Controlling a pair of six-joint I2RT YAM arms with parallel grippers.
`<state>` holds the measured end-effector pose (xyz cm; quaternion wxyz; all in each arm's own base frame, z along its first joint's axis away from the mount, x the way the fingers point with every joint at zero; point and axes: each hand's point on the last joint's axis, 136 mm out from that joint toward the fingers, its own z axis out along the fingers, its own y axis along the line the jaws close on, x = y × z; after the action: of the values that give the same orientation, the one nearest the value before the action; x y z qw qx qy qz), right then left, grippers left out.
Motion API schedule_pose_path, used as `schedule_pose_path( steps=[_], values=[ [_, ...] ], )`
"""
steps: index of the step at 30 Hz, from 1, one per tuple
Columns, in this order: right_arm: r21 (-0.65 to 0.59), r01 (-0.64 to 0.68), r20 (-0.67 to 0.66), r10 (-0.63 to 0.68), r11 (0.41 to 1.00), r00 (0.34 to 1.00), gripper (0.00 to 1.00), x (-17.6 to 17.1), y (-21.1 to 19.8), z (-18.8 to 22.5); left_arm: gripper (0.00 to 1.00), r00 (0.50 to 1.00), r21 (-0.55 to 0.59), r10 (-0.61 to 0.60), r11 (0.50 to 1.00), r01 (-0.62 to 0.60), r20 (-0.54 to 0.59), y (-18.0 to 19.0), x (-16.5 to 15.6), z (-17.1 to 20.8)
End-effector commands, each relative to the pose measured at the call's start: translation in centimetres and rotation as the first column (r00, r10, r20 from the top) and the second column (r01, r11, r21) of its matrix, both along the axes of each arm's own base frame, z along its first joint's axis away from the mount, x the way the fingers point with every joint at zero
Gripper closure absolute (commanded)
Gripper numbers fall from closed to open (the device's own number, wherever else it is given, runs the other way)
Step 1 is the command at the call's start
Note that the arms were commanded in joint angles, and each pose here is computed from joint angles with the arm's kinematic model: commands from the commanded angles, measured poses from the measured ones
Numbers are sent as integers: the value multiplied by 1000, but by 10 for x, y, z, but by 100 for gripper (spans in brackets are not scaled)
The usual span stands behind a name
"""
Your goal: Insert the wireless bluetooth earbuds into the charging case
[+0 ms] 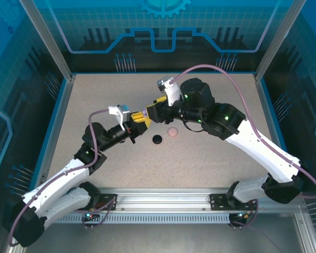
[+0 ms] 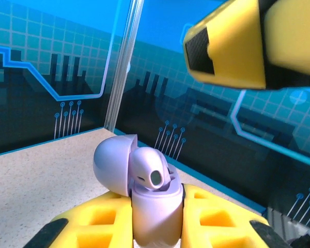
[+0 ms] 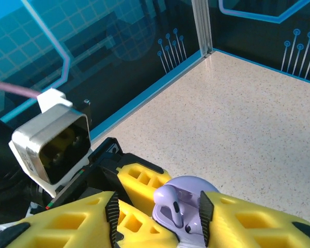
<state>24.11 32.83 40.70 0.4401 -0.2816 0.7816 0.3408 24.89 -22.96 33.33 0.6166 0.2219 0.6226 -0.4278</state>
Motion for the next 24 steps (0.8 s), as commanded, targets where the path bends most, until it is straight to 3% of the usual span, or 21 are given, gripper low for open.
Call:
schedule_pose_path(
  steps=[1,7,15,24],
  values=[
    [-52,26,3,-26,998,1000,36,0,-19,-6,100,997,57,23,998,-27,71,3,-4,6],
    [-113,11,-98,-22,994,995,0,3,-28,-33,100,991,114,13,993,-28,131,2,-8,1],
    [-74,-59,-163,47,995,986,0,1,-11,-39,100,987,149,-6,989,-18,161,-3,-8,-2],
    [-89,-32,-171,17,996,985,0,14,2,-48,100,987,147,-15,989,-9,162,-5,-9,0]
  ],
)
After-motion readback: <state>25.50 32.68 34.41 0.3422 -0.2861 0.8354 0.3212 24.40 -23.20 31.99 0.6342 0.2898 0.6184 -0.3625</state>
